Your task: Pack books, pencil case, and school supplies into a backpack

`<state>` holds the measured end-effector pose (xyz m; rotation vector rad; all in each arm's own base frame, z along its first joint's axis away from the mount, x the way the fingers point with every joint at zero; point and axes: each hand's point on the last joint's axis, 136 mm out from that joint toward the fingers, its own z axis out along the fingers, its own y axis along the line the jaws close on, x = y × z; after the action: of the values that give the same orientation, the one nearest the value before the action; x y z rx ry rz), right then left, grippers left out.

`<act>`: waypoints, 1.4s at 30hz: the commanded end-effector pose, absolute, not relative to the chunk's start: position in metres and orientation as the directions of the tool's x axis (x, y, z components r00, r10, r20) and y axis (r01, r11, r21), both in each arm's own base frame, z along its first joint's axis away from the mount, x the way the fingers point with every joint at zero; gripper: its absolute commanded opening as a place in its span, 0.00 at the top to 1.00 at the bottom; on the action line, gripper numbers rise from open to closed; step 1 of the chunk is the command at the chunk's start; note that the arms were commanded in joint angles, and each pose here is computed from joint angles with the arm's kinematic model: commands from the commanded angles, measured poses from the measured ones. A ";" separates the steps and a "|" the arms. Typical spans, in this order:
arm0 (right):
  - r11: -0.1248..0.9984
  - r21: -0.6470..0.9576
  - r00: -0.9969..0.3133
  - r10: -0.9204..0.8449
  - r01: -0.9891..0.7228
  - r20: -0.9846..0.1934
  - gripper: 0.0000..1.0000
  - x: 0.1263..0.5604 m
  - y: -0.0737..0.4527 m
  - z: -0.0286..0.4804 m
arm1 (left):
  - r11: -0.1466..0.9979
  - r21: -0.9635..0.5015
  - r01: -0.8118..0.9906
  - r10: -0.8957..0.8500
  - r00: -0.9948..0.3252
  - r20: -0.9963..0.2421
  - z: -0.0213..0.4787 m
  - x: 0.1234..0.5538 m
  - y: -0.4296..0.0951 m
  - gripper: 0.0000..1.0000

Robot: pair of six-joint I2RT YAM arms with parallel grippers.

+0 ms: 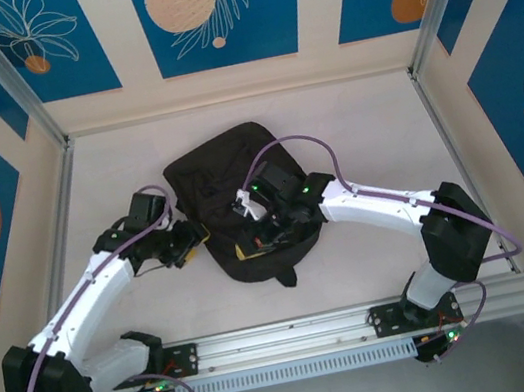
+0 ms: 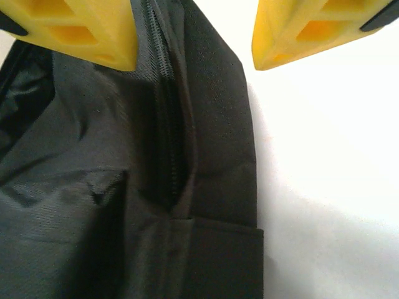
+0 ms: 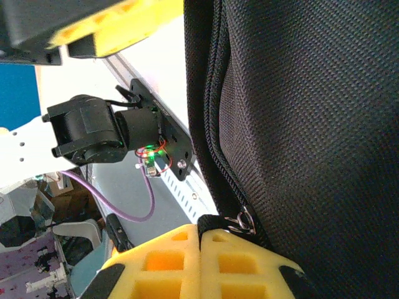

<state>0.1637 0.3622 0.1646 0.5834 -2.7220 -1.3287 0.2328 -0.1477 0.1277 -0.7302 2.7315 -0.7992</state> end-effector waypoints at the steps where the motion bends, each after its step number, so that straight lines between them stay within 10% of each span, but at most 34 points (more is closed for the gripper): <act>1: 0.502 0.806 -0.922 -0.364 -0.316 -0.134 1.00 0.163 0.368 0.175 | 0.705 -0.588 -0.397 -0.518 -0.854 -0.044 0.128 0.240 -0.156 0.53; 10: 0.526 0.791 -0.916 -0.389 -0.312 -0.103 1.00 0.153 0.361 0.164 | 0.746 -0.534 -0.397 -0.516 -0.852 -0.089 0.113 0.253 -0.149 1.00; 42: 0.723 0.602 -0.922 -0.381 -0.339 -0.061 1.00 0.151 0.274 0.144 | 0.858 -0.350 -0.377 -0.487 -0.813 -0.319 0.147 0.267 -0.092 1.00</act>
<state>0.1586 0.2935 0.1402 0.6093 -2.8567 -1.0448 0.2524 -0.1220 0.1318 -0.6171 2.7231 -0.5371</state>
